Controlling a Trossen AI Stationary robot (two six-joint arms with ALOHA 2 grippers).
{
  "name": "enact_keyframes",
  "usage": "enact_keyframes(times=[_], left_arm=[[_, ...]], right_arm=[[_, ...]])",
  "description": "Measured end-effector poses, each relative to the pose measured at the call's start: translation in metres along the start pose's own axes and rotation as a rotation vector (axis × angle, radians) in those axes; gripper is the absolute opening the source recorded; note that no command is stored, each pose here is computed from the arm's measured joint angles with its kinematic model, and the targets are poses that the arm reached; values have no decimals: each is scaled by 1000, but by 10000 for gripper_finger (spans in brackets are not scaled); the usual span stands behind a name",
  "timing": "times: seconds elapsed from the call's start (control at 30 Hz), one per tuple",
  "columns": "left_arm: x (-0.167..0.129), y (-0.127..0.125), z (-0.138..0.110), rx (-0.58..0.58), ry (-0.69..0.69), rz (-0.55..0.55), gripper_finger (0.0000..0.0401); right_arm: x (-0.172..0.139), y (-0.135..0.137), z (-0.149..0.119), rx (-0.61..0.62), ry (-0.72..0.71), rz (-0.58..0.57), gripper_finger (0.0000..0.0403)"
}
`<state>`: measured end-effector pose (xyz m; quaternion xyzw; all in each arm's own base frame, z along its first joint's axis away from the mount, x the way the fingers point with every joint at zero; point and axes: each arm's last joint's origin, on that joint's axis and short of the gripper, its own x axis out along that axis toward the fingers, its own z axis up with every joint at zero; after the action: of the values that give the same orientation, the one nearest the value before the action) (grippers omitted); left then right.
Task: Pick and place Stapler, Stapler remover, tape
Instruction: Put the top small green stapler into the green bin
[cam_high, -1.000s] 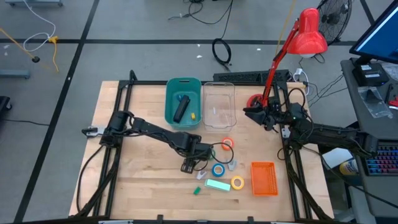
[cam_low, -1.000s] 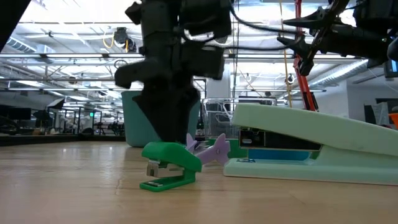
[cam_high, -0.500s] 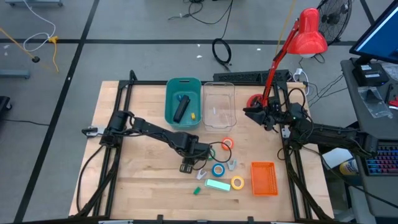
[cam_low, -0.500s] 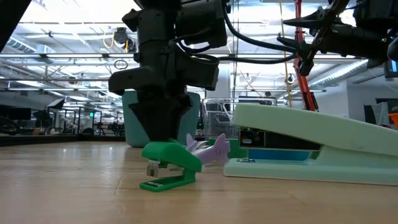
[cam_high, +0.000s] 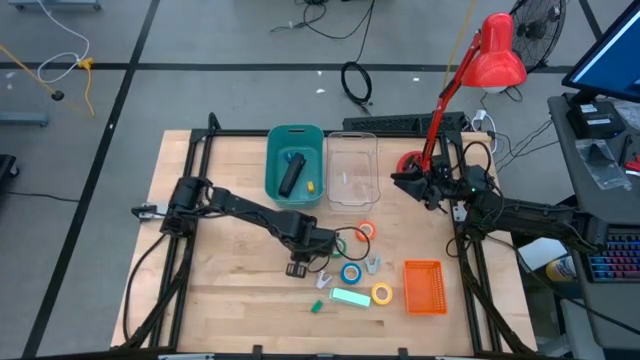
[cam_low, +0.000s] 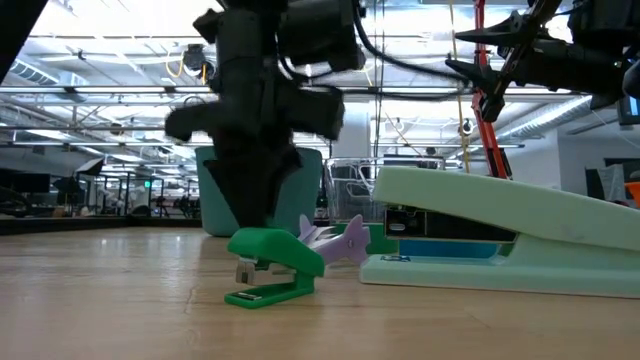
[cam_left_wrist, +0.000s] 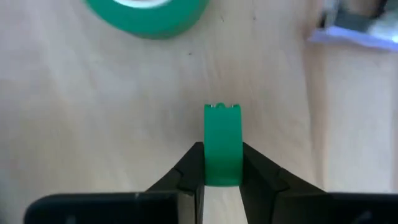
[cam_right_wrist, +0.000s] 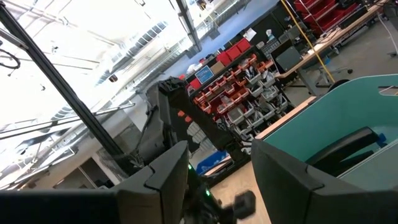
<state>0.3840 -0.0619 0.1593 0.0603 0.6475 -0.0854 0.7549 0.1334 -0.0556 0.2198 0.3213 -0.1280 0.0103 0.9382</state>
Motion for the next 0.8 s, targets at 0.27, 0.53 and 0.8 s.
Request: enact_keyframes(times=[0.27,0.53,0.8], left_arm=[[-78,12,-14,-65,-156,15,69],[-176,40,-49,-347,-477,166,70],[-211,93,-72,-759,-681,405,71]], right_arm=[[0,0,0,0,-1,1,171],[0,0,0,0,0,1,171],[0,0,0,10,0,0,171]])
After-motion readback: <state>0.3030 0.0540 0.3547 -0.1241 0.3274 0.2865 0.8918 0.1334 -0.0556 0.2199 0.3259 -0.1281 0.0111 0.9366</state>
